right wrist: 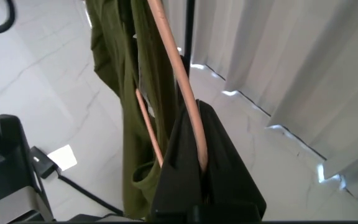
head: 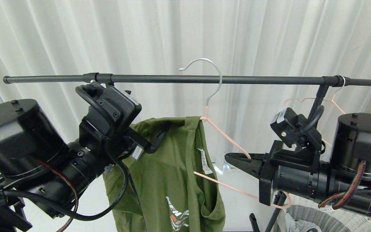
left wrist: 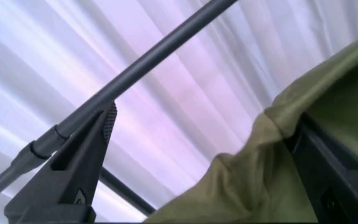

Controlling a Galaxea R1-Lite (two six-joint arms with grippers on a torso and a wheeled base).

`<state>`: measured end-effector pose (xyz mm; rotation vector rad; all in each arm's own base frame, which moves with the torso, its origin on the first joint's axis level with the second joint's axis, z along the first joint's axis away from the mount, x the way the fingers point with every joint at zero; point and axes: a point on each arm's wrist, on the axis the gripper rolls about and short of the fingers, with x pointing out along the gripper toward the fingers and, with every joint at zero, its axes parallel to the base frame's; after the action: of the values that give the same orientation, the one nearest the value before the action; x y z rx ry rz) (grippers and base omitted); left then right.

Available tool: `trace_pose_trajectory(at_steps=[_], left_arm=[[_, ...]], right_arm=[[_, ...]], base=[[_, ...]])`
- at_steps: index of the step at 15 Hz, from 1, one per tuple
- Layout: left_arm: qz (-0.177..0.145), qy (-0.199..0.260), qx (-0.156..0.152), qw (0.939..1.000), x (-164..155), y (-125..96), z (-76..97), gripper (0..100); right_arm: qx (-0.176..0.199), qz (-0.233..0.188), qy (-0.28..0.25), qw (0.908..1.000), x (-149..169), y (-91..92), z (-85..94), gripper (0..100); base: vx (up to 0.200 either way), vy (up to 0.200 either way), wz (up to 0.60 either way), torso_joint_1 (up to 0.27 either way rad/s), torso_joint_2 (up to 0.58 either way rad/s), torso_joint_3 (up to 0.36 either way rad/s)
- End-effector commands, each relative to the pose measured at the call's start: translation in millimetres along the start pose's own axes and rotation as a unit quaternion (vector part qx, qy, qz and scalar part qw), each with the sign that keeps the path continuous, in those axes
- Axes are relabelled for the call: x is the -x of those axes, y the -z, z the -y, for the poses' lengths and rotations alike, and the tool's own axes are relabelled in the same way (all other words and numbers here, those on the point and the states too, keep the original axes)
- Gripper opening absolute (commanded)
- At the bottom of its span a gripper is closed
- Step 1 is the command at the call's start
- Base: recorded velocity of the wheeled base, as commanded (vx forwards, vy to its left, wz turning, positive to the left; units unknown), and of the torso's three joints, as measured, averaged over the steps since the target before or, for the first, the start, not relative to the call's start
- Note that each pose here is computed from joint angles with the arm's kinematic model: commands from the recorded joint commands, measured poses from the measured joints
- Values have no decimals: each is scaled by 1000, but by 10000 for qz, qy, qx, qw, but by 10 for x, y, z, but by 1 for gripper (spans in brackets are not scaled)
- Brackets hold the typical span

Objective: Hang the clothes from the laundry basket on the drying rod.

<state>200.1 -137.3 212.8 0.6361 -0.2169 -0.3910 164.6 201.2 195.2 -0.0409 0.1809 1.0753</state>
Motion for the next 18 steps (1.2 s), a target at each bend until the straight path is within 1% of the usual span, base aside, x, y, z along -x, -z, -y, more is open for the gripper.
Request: trace_pose_trajectory(at_steps=[1, 3, 4, 8, 15, 16, 18], left_arm=[[-76, 6, -13, 10000, -35, 37, 12, 100], [-95, 31, -19, 9999, -34, 47, 21, 100], [-107, 40, -22, 9999, -35, 53, 26, 0], [-130, 59, -27, 9999, -50, 70, 43, 0], [-279, 139, -58, 9995, -57, 151, 108, 0], [-297, 56, -54, 9995, -59, 162, 99, 0], [-623, -379, -78, 9973, -69, 231, 12, 0]], right_arm=[[5, -2, -39, 10000, -5, 2, -8, 0], [17, -4, -115, 9999, -8, 2, -22, 0], [20, -5, -138, 9999, -10, 2, -34, 0], [16, 2, -145, 9999, -10, 1, -38, 0], [9, -20, -114, 9999, 3, 18, -35, 0], [5, -26, -69, 10000, 0, 22, -25, 100], [-28, -17, 90, 10000, 12, 19, 54, 100]], base=[[0, 0, 0, 0, 0, 0], [0, 0, 0, 0, 0, 0], [0, 0, 0, 0, 0, 0], [0, 0, 0, 0, 0, 0], [0, 0, 0, 0, 0, 0], [0, 0, 0, 0, 0, 0], [0, 0, 0, 0, 0, 0]])
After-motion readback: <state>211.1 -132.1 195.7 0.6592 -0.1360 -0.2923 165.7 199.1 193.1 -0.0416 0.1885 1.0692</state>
